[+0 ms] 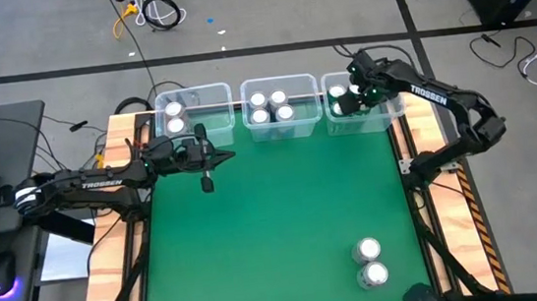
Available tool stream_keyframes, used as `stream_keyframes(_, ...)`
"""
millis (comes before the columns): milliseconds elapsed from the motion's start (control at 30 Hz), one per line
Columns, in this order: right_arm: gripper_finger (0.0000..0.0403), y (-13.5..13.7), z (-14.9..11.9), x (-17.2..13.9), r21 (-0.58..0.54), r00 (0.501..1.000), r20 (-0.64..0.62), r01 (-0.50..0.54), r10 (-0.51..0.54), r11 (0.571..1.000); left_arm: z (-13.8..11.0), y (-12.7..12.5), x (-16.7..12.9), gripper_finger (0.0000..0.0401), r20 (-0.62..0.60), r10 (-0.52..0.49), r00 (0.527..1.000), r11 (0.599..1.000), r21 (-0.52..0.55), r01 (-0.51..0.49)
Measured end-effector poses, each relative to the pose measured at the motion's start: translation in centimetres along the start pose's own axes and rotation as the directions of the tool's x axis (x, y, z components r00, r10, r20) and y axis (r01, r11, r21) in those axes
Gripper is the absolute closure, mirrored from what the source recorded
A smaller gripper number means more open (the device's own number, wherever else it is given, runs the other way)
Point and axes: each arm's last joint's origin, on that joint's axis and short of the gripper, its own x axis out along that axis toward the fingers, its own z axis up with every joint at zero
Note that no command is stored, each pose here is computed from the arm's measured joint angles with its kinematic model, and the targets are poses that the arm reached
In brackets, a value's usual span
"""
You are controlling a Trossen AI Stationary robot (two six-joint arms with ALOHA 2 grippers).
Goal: Sort soda cans
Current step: Put the green soda can into the right transparent bin, then put the top red silver soda can into the left transparent bin
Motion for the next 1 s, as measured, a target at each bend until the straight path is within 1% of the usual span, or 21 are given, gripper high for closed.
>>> stream_keyframes(133, 0.0141, 0.1, -0.1, 0.9, -0.003, 1.000, 0.016, 0.000, 0.000, 1.000, 0.0, 0.0, 0.0, 0.0399, 0.000, 0.001, 1.000, 1.000, 0.000, -0.001)
stream_keyframes(233, 0.0137, 0.1, -0.1, 0.9, -0.002, 1.000, 0.027, -0.005, 0.005, 1.000, 0.0, 0.0, 0.0, 0.0399, 0.000, 0.001, 1.000, 1.000, 0.000, -0.001)
stream_keyframes(333, 0.0122, 0.1, -0.2, 0.7, -0.003, 0.999, 0.038, -0.010, 0.010, 1.000, 0.0, 0.0, 0.0, 0.0399, 0.000, 0.001, 1.000, 1.000, 0.000, -0.001)
stream_keyframes(533, 0.0087, 0.2, -0.3, 0.3, -0.040, 0.998, 0.056, -0.032, 0.034, 0.999, 0.0, 0.0, 0.0, 0.0399, 0.000, 0.001, 1.000, 1.000, -0.003, -0.001)
stream_keyframes(733, 0.0071, 1.1, -0.6, 0.1, -0.103, 0.997, 0.065, -0.024, 0.031, 0.994, 0.0, 0.0, 0.0, 0.0399, 0.000, 0.002, 1.000, 1.000, -0.027, -0.002)
stream_keyframes(867, 0.0070, 1.7, -0.6, -0.9, -0.152, 0.998, 0.067, -0.004, 0.015, 0.988, 0.0, 0.0, 0.0, 0.0399, 0.000, 0.002, 1.000, 0.999, -0.037, -0.002)
stream_keyframes(1000, 0.0070, 2.8, -0.1, -3.4, -0.221, 0.996, 0.082, -0.022, 0.041, 0.975, 0.1, 0.0, 0.0, 0.0399, 0.008, 0.004, 1.000, 0.999, -0.054, -0.003)
